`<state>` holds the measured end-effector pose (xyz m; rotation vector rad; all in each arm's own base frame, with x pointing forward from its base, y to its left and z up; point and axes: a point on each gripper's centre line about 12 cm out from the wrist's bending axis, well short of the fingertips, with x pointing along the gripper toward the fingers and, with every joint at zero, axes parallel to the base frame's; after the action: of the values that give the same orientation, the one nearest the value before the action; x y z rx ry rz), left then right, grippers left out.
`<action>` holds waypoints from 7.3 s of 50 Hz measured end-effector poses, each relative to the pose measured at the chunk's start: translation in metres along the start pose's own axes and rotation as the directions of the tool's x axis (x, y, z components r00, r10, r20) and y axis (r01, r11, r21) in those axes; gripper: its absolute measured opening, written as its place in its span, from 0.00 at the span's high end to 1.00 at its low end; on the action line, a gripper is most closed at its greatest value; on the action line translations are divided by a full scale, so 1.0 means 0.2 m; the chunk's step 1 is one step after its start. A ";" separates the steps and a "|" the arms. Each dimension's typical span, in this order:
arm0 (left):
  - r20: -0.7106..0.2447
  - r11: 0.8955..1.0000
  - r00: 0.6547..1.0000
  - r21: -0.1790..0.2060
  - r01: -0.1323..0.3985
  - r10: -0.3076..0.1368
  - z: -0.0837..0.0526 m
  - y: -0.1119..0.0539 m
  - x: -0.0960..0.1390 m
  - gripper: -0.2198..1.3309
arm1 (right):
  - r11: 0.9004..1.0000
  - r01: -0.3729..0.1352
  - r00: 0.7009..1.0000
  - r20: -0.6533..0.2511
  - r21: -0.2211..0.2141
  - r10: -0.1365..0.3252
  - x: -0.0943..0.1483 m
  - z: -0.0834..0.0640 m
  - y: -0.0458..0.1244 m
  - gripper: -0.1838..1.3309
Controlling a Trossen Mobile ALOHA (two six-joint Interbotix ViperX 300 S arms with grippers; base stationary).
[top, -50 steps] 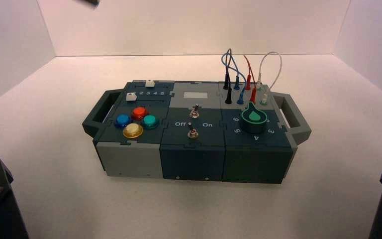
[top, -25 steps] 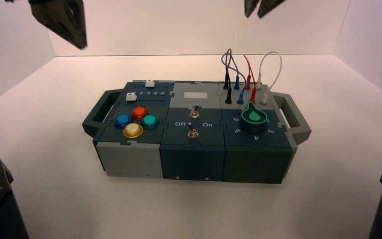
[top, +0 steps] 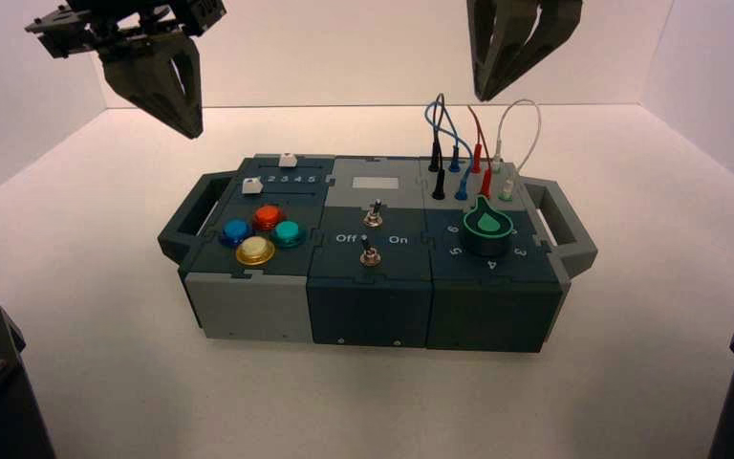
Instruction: Flip the top switch off with the right gripper.
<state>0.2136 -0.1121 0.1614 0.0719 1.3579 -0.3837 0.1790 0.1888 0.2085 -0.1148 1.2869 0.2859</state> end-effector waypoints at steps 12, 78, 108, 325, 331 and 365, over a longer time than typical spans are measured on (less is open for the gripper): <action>-0.045 1.000 0.999 -0.011 -0.016 0.015 -0.01 0.02 0.12 0.96 | 1.000 -0.026 1.000 -0.011 -0.008 0.026 0.04 -0.03 0.03 0.98; -0.152 0.994 0.987 -0.089 -0.070 0.056 -0.08 0.09 0.44 0.96 | 1.000 0.001 0.995 -0.102 -0.029 -0.004 0.28 -0.04 0.15 0.98; -0.134 0.994 0.989 -0.078 -0.080 0.069 -0.07 0.10 0.47 0.97 | 0.999 -0.018 0.996 -0.084 0.029 0.020 0.41 -0.01 0.24 0.98; -0.124 0.996 0.988 0.006 -0.087 0.087 -0.05 0.08 0.29 0.96 | 0.999 -0.052 0.998 -0.048 -0.006 0.051 0.33 -0.05 0.40 0.97; -0.112 0.996 0.990 0.009 -0.085 0.085 -0.05 0.07 0.26 0.96 | 0.997 -0.070 0.997 -0.035 -0.025 0.069 0.29 -0.06 0.41 0.97; 0.006 0.994 0.998 0.090 -0.060 0.060 0.14 0.00 0.02 0.96 | 0.966 -0.118 0.990 0.043 -0.229 0.132 0.09 -0.12 0.25 0.97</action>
<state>0.2411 -0.1196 0.1645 0.1863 1.3319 -0.3936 0.1480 0.2332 0.1892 -0.2177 1.2029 0.5409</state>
